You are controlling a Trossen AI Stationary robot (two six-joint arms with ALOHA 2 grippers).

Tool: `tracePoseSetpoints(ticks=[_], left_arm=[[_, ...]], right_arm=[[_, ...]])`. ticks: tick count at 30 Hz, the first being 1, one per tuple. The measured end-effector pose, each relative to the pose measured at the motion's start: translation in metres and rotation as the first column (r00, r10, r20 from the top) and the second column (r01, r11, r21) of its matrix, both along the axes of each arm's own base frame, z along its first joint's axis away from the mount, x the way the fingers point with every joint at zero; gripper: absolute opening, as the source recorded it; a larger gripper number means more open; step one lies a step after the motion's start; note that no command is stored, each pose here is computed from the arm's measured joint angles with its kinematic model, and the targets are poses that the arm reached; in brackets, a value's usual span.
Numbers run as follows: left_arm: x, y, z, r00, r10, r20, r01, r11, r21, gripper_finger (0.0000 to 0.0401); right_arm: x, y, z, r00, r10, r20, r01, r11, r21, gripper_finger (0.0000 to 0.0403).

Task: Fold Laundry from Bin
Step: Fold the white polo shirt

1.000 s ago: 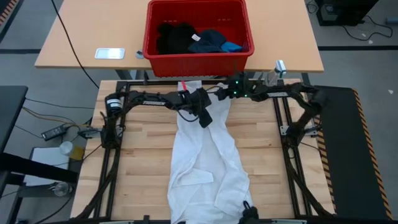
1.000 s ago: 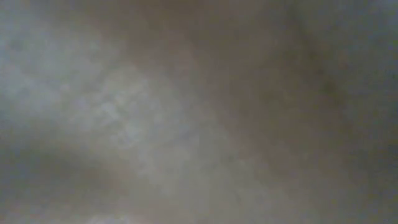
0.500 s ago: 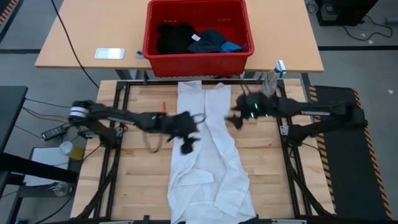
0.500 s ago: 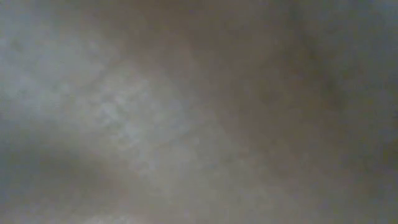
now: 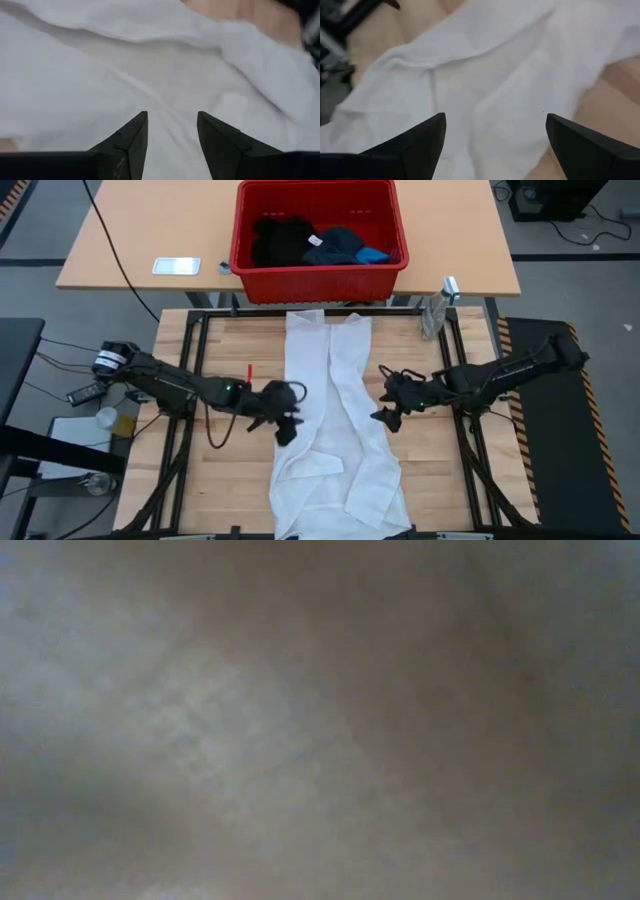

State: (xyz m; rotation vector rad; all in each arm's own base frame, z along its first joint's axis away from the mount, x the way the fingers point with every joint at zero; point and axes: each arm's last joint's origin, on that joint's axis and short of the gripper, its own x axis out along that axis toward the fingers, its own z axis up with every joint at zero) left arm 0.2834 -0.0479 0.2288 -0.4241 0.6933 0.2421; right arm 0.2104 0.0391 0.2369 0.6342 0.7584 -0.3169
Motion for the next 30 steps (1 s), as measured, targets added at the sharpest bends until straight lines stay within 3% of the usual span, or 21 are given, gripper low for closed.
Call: tracePoseSetpoints(ticks=[6,11,17,22,26,30], left_arm=[[-0.001,0.057,-0.014,0.982,0.184,0.038,-0.184,0.983,0.005,0.0171],[-0.01,0.116,-0.02,0.952,0.302,0.051,-0.299,0.953,-0.058,0.0171],[-0.039,0.182,-0.026,0.918,0.396,0.032,-0.388,0.91,-0.144,0.0171],[-0.07,0.228,-0.027,0.842,0.538,0.03,-0.518,0.824,-0.231,0.0171],[-0.086,0.249,-0.034,0.78,0.625,0.004,-0.596,0.746,-0.299,0.0171],[-0.082,0.258,-0.047,0.778,0.628,-0.009,-0.587,0.722,-0.366,0.0172]], right_arm=[[0.009,-0.044,-0.016,0.988,-0.147,-0.049,0.144,0.987,-0.065,0.0347],[0.028,-0.098,-0.032,0.963,-0.269,0.004,0.268,0.958,-0.1,0.0347],[0.033,-0.166,-0.058,0.919,-0.393,0.033,0.394,0.918,-0.04,0.0347],[0.026,-0.205,-0.078,0.891,-0.454,0.008,0.453,0.891,0.024,0.0347],[0.025,-0.229,-0.086,0.873,-0.487,-0.03,0.487,0.87,0.078,0.0347],[0.025,-0.244,-0.088,0.86,-0.507,-0.059,0.51,0.852,0.118,0.0347]])
